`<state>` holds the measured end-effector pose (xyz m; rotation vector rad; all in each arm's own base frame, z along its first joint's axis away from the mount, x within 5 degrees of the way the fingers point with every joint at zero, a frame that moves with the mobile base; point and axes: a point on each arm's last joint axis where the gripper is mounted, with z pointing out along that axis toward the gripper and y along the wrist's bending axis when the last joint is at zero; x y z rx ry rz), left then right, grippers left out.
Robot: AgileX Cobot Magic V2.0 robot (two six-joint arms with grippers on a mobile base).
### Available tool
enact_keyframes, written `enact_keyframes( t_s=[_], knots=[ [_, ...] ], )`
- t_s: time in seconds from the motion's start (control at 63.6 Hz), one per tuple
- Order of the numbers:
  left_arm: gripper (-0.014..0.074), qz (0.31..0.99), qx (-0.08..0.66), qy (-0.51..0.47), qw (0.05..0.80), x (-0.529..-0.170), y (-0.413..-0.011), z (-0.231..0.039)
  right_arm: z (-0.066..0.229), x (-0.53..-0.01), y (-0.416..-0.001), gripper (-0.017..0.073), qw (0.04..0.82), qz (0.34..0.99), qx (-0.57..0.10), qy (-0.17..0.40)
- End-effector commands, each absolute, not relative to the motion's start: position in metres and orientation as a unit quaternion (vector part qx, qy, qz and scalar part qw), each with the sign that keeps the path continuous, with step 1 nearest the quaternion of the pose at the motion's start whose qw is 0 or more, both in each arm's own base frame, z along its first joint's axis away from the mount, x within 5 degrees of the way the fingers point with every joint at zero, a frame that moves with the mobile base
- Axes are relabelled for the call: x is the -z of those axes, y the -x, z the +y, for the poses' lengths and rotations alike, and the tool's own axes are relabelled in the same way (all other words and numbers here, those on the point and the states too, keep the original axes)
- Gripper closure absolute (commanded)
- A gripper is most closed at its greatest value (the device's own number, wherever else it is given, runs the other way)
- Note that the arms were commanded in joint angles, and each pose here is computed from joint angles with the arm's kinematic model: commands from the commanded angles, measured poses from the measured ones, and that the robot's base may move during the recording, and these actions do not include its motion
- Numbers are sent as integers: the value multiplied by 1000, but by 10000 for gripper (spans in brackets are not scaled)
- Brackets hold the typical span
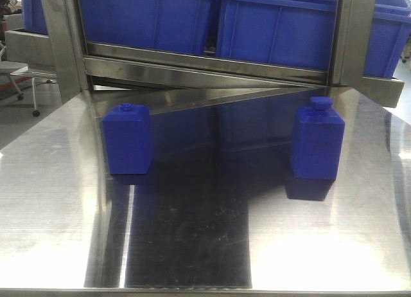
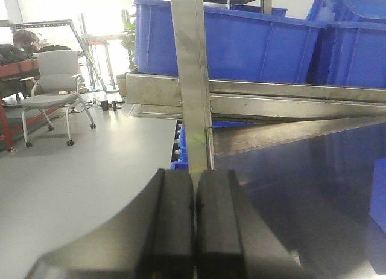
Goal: Pick and sort blue part to right shelf
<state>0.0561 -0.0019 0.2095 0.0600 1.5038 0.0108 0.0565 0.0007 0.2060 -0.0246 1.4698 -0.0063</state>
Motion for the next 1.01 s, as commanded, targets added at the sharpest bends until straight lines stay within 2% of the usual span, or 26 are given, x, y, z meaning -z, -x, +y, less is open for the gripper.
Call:
enact_keyframes(
  t_s=[0.0, 0.817, 0.99],
  knots=[
    [470, 655, -1, -20, 755, -210, -55, -1, 0, -223, -52, 505, 785, 619, 5, 9],
    [470, 655, -1, -20, 755, -210, -55, -1, 0, -223, -52, 505, 785, 619, 5, 9],
    [470, 655, -1, -20, 755, -210, -55, -1, 0, -229, -51, 505, 799, 602, -3, 1]
  ],
)
